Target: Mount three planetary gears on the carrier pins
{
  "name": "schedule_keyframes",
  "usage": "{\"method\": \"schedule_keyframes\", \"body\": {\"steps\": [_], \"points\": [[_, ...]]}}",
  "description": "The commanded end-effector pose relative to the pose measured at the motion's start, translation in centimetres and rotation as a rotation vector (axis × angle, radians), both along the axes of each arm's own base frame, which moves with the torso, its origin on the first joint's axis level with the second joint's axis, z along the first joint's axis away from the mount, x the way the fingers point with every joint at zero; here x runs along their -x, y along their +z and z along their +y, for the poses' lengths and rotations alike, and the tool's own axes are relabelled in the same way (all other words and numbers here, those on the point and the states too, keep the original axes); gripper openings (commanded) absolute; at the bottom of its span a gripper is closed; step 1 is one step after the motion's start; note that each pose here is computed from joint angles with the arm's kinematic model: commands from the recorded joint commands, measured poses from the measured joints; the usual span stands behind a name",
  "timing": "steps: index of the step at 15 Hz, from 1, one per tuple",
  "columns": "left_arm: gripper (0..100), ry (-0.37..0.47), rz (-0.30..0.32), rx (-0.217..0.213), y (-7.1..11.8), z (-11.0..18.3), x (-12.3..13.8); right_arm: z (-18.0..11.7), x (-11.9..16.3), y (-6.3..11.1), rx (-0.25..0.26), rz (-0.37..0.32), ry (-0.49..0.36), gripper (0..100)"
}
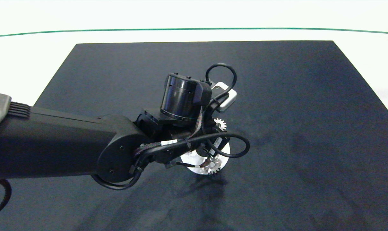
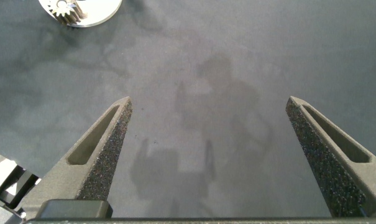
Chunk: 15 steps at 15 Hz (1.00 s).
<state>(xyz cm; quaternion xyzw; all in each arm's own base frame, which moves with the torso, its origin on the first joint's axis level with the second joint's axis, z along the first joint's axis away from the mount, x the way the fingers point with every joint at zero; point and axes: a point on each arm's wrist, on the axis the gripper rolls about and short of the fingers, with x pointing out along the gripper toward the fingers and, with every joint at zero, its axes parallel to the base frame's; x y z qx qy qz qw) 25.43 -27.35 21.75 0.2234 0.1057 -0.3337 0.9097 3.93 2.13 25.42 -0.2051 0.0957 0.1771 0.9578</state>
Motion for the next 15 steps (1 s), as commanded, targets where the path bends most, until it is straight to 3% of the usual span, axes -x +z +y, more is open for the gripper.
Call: {"method": "schedule_keyframes", "body": {"steps": [1,15], "points": [[10,0.001,0.003,-0.005,-0.36,-0.35,-0.31,-0.02,0.02,0.02,0.003,-0.001,-0.002,100],[10,0.003,-0.017,0.015,-0.71,-0.70,-0.79,-0.06,0.08,0.05,-0.001,-0.005,0.001,100]]}}
